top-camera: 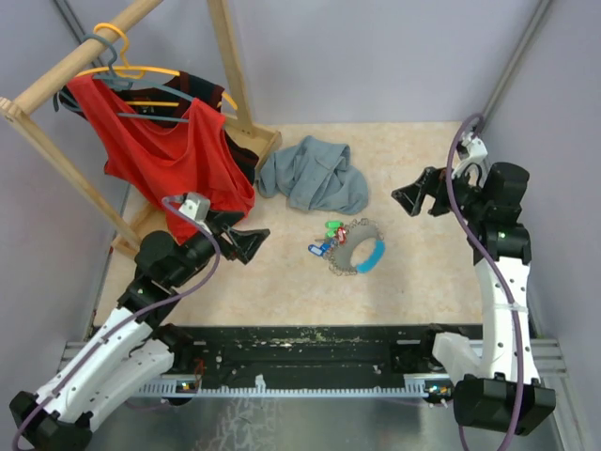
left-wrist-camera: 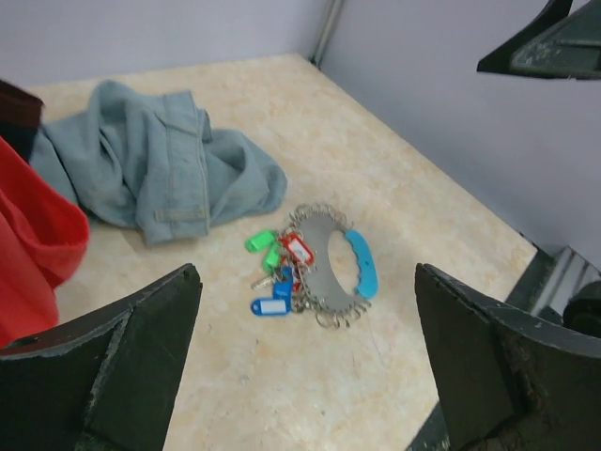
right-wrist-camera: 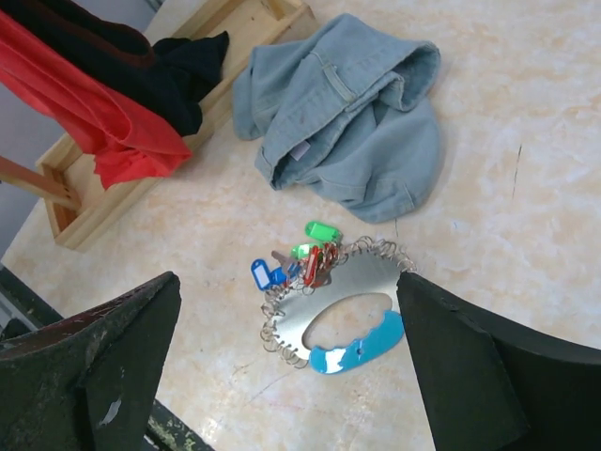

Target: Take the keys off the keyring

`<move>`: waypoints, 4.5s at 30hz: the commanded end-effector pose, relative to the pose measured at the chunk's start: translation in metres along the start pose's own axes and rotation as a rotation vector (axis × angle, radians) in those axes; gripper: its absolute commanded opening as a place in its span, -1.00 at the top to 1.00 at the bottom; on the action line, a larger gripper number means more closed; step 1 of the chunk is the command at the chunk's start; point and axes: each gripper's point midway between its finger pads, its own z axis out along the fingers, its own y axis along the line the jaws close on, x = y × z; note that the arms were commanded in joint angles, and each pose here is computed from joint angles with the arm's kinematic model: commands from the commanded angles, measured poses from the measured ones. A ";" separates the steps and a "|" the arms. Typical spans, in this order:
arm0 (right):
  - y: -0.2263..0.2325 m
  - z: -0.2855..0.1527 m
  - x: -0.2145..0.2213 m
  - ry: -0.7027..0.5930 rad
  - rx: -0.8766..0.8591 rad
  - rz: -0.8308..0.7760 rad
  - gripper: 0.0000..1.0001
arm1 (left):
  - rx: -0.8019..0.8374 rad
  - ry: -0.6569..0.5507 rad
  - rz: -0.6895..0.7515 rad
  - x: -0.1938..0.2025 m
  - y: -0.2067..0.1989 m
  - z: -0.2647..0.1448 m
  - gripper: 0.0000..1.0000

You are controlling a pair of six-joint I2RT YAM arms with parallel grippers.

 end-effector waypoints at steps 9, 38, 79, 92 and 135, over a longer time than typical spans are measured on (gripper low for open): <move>-0.001 0.003 0.009 -0.128 -0.005 -0.067 -0.97 | 0.152 0.088 -0.161 0.063 -0.015 -0.004 -1.00; 0.045 0.015 0.069 -0.036 -0.402 -0.298 -0.96 | 0.168 0.058 -0.384 0.088 -0.016 -0.004 -0.97; -0.015 0.180 0.209 0.559 -0.203 0.015 0.19 | 0.367 -0.175 -0.193 0.066 -0.012 0.098 -0.80; -0.009 0.184 0.225 0.605 -0.234 0.071 0.72 | 0.373 -0.174 -0.203 0.068 -0.014 0.097 -0.79; 0.102 0.079 0.098 0.231 -0.738 -0.415 1.00 | 0.603 -0.090 -0.123 0.108 -0.081 0.106 -0.11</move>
